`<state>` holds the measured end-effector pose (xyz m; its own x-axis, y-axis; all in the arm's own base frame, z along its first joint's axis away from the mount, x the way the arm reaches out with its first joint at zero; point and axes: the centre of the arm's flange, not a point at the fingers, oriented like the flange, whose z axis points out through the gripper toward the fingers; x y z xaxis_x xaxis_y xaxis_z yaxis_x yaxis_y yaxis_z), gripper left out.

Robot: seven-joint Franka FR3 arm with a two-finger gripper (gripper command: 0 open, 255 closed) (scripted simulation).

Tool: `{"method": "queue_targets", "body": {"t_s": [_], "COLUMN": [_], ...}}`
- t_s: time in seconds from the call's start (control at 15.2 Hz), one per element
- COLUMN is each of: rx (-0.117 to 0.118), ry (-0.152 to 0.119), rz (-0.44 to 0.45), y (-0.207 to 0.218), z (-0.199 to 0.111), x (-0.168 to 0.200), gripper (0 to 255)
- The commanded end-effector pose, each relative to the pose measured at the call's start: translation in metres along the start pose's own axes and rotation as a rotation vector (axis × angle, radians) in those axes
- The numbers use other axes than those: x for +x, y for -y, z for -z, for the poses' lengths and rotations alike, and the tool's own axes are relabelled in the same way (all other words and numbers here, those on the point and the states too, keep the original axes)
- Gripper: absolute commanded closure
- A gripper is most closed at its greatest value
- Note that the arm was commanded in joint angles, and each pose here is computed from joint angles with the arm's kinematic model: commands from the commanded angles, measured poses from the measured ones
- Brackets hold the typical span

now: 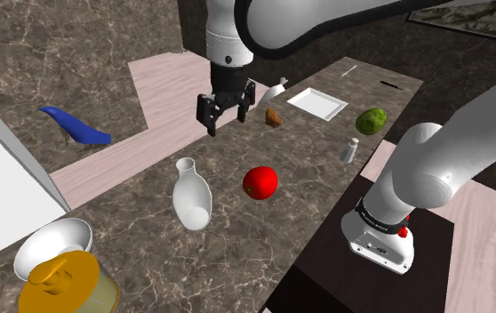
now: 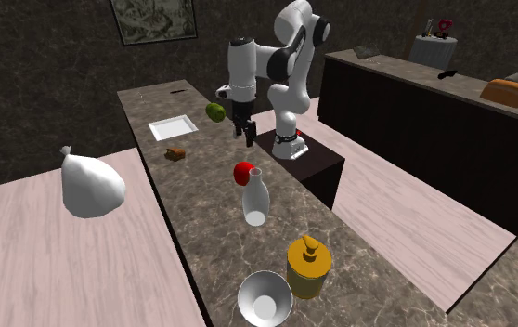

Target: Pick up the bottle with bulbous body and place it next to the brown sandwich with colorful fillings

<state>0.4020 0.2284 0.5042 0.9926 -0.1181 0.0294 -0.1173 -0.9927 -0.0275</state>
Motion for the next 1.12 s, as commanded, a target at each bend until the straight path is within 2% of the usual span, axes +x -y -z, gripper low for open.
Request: {"method": "queue_targets", "body": {"t_s": [0.0, 0.53, 1.06], "rx": [0.000, -0.008, -0.008], "ry": [0.007, 0.035, 0.035], "rz": [0.000, 0.007, 0.007], "y": [0.023, 0.117, 0.117], "z": [-0.011, -0.051, -0.091], "x": [0.007, 0.032, 0.031], "gripper": [0, 0, 0]}}
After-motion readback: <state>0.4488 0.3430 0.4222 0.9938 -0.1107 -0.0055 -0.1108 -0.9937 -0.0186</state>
